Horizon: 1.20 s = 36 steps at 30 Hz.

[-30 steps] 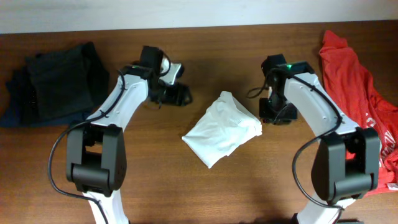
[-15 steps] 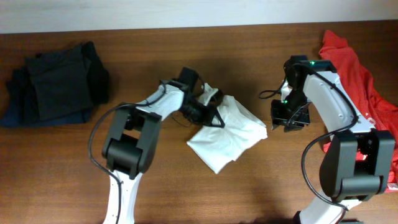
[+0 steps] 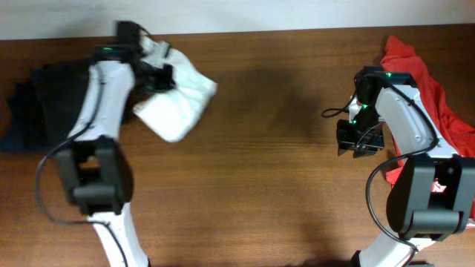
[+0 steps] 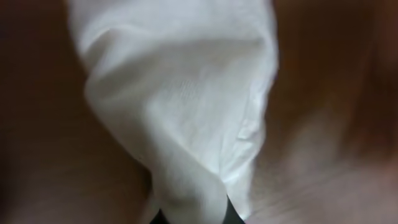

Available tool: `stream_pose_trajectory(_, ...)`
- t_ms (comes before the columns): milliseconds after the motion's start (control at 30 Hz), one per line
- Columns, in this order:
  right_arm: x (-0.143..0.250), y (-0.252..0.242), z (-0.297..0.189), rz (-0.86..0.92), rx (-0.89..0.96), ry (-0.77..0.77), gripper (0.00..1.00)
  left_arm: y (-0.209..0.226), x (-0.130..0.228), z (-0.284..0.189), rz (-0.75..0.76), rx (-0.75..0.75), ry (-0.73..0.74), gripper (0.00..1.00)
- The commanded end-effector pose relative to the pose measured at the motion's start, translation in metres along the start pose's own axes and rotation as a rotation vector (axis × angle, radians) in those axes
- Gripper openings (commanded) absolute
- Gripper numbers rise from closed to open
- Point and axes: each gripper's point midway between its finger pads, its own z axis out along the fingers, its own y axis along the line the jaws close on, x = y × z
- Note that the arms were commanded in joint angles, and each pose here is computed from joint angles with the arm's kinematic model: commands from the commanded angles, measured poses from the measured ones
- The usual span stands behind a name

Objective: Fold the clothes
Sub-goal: 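Carry the folded white shirt left with the left gripper onto the navy garment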

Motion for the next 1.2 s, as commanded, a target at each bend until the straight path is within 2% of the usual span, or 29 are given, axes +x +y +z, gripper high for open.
stream_pose_trajectory(0, -0.002, -0.005, -0.010, 0.001, 0.023, -0.034, 0.41, 0.044, -0.029, -0.080, -0.043, -0.124, -0.181, 0.01)
stream_pose_trajectory(100, -0.002, -0.005, -0.010, 0.001, 0.023, -0.034, 0.41, 0.098, -0.031, -0.111, -0.128, -0.182, -0.257, 0.01)
stream_pose_trajectory(233, -0.002, -0.005, -0.010, 0.001, 0.023, -0.034, 0.41, 0.144, -0.032, -0.136, -0.187, -0.234, -0.331, 0.01)
stream_pose_trajectory(467, -0.002, -0.005, -0.010, 0.000, 0.023, -0.034, 0.42, 0.206, -0.031, -0.175, -0.253, -0.319, -0.445, 0.01)
stream_pose_trajectory(733, -0.002, -0.004, -0.010, -0.001, 0.023, -0.034, 0.42, 0.250, -0.010, -0.193, -0.331, -0.390, -0.456, 0.02)
stream_pose_trajectory(767, -0.002, -0.004, -0.010, -0.001, 0.023, -0.033, 0.42, 0.255, -0.006, -0.193, -0.344, -0.394, -0.452, 0.16)
stream_pose_trajectory(833, -0.002, -0.005, -0.010, -0.001, 0.023, -0.034, 0.43, 0.262, 0.000, -0.194, -0.362, -0.398, -0.443, 0.86)
stream_pose_trajectory(867, -0.002, -0.004, -0.010, -0.001, 0.023, -0.034, 0.47, 0.266, 0.003, -0.195, -0.372, -0.400, -0.441, 0.99)
stream_pose_trajectory(933, -0.002, -0.004, -0.010, -0.002, 0.023, -0.033, 0.49, 0.267, 0.006, -0.195, -0.379, -0.400, -0.436, 0.99)
stream_pose_trajectory(1033, -0.002, -0.004, -0.010, -0.002, 0.023, -0.035, 0.59, 0.262, 0.006, -0.192, -0.377, -0.387, -0.426, 0.99)
stream_pose_trajectory(1133, -0.002, 0.002, -0.010, -0.004, -0.012, -0.031, 0.72, 0.228, -0.013, -0.170, -0.310, -0.341, -0.404, 0.99)
stream_pose_trajectory(1167, -0.002, 0.007, -0.010, -0.024, -0.040, -0.031, 0.73, 0.216, -0.019, -0.163, -0.287, -0.327, -0.397, 0.99)
